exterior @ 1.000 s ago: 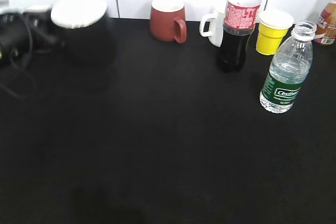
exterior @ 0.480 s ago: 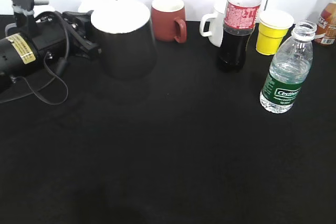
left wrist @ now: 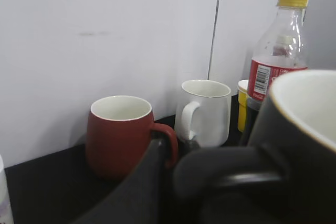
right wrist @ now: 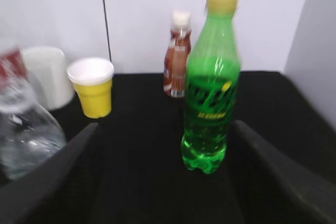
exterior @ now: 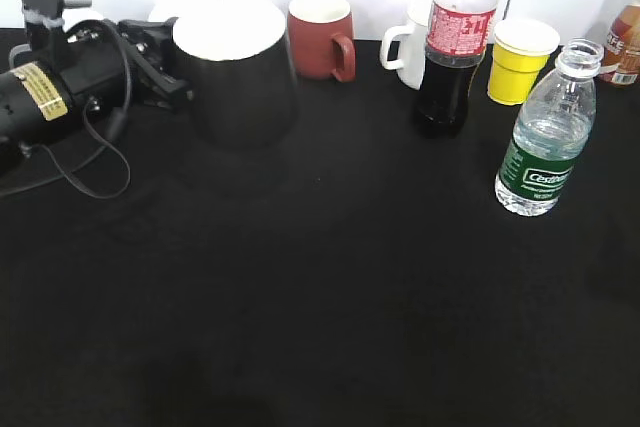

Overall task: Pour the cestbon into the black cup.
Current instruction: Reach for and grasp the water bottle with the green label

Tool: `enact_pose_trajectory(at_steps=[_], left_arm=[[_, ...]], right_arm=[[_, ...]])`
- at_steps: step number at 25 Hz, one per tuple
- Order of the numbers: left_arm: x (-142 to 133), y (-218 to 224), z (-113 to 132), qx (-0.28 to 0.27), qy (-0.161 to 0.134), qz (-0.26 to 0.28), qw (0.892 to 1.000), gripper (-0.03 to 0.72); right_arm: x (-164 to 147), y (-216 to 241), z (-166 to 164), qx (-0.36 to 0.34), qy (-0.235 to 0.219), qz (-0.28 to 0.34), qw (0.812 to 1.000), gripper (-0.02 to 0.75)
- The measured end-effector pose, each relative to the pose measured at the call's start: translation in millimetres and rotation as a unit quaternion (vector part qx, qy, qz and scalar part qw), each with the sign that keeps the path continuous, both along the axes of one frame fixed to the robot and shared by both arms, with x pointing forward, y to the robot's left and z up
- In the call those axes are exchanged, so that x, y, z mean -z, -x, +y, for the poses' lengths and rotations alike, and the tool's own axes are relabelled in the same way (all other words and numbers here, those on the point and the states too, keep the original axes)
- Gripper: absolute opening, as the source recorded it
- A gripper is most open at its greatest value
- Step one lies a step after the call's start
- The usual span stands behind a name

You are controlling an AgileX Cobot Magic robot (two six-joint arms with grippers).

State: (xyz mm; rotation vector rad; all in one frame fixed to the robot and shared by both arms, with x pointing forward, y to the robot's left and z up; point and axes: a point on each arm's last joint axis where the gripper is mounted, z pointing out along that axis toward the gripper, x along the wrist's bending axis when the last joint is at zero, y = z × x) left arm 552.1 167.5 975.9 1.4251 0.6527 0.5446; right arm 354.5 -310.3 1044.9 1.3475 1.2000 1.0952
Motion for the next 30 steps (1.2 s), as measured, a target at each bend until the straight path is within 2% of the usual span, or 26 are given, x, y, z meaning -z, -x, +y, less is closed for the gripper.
enact_pose_trajectory(at_steps=[2, 4, 6, 9, 11, 13, 14, 17, 21, 23, 25, 30], left_arm=[[-3.6, 1.1, 0.3, 0.000, 0.002, -0.005, 1.000, 0.071], [-3.8, 1.1, 0.3, 0.000, 0.002, -0.006, 1.000, 0.071], [-3.8, 1.1, 0.3, 0.000, 0.003, -0.006, 1.000, 0.071], [-3.9, 0.8, 0.5, -0.002, 0.004, -0.005, 1.000, 0.071], [-4.0, 0.7, 0.7, -0.003, 0.004, -0.005, 1.000, 0.071], [-4.0, 0.7, 0.7, -0.003, 0.004, -0.005, 1.000, 0.071], [-4.0, 0.7, 0.7, -0.003, 0.005, -0.005, 1.000, 0.070], [-4.0, 0.7, 0.7, -0.003, 0.005, -0.005, 1.000, 0.070], [-4.0, 0.6, 0.8, -0.003, 0.005, -0.005, 1.000, 0.070], [-4.1, 0.6, 0.8, -0.004, 0.005, -0.005, 1.000, 0.070], [-4.1, 0.6, 0.8, -0.004, 0.005, -0.005, 1.000, 0.070], [-4.1, 0.6, 0.8, -0.004, 0.005, -0.005, 1.000, 0.070]], right_arm=[[35.1, -24.0, -3.4, 0.005, 0.001, 0.014, 1.000, 0.555], [60.5, -48.2, -6.2, 0.007, -0.006, 0.072, 0.997, 0.555], [78.3, -64.3, -5.5, 0.004, -0.052, 0.097, 0.994, 0.555], [100.0, -77.7, 20.2, -0.159, -0.018, 0.117, 0.980, 0.555], [111.2, -79.5, 27.6, -0.204, -0.021, 0.135, 0.969, 0.555], [113.0, -79.8, 33.1, -0.240, -0.015, 0.140, 0.960, 0.575], [113.1, -79.9, 34.3, -0.248, -0.014, 0.142, 0.958, 0.610], [105.1, -90.0, 33.9, -0.249, -0.021, 0.126, 0.960, 0.660], [107.8, -97.7, 45.5, -0.285, -0.015, 0.137, 0.949, 0.660], [115.6, -104.3, 50.5, -0.282, -0.006, 0.168, 0.944, 0.660], [123.2, -109.3, 44.8, -0.238, -0.026, 0.182, 0.954, 0.660], [143.7, -118.5, 49.7, -0.258, -0.054, 0.161, 0.951, 0.660]])
